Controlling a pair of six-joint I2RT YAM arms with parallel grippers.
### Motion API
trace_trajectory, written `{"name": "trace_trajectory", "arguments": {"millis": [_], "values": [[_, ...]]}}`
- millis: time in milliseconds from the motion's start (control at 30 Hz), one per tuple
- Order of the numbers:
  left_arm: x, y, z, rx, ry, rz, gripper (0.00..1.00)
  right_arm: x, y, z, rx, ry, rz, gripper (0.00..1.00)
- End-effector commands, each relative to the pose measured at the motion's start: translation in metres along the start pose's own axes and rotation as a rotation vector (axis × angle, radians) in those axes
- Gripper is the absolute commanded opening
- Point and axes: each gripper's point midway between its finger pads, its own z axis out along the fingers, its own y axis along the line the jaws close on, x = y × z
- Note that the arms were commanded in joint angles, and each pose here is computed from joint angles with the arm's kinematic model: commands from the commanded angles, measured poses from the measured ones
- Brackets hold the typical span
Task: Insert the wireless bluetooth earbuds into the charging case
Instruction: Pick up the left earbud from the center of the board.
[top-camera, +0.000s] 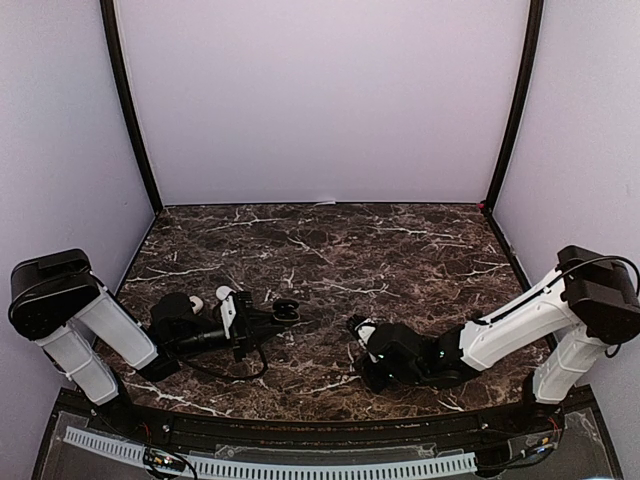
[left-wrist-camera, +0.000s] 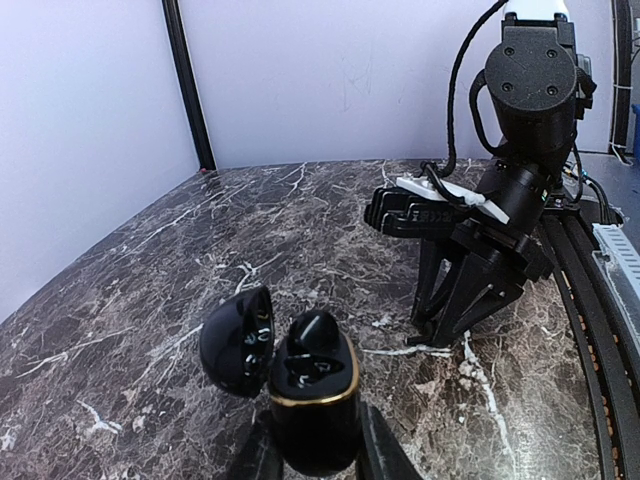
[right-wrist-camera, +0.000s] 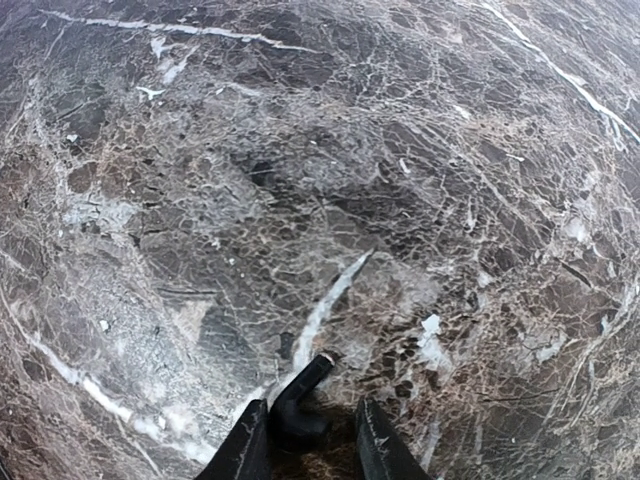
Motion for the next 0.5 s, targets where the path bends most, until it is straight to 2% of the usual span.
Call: {"name": "trace_trajectory", "arguments": {"millis": [0,133,467], "values": [[-0.0102,0.0028,0.0032,0.003,-0.032,0.006,0.0,0.0454,-0.0161,-0.0007,0.049,0.142,-0.04,0.26],[-0.0094,0.0029,0.0033,0.003,-0.029,0.006,0.0,0.0433,-0.0114,-0.0001,0.025,0.138,-0.056,0.2],[-0.0095,0.0029,0.0038,0.004,-0.03,0.004,0.0,0.0425,-0.0155,-0.0032,0.045,0.137,-0.053,0.21]]}}
